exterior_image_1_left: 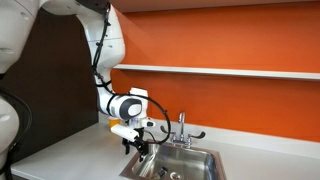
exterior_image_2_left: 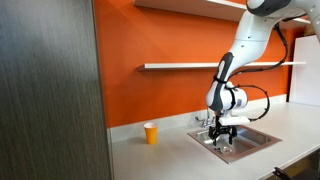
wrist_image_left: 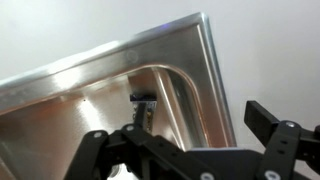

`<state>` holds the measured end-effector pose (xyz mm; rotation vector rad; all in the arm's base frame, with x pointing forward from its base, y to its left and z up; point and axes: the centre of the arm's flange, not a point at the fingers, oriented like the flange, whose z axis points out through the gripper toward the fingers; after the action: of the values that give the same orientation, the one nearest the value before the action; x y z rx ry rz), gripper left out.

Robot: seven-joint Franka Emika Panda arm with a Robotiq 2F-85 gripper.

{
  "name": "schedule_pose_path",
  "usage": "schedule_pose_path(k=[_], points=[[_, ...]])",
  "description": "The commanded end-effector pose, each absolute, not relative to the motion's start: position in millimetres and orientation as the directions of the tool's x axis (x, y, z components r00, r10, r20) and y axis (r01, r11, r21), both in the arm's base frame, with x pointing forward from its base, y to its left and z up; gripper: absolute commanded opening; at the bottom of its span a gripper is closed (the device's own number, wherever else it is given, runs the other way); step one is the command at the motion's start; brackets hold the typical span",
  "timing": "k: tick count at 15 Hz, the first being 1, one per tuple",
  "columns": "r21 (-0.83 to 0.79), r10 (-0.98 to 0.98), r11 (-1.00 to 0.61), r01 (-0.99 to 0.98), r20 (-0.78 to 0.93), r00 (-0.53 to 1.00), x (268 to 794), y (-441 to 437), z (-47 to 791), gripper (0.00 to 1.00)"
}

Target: Put the snack bar in the sink

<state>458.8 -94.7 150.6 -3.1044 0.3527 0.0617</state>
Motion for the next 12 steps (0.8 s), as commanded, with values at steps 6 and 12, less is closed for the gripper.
schedule_pose_path(k=[6, 12], points=[[-0.011, -0.159, -0.987, -0.159, -0.017, 0.987, 390.3, -34.7, 181.2, 1.0], [-0.016, -0.155, -0.988, -0.156, -0.017, 0.988, 360.0, -22.5, 181.7, 1.0]])
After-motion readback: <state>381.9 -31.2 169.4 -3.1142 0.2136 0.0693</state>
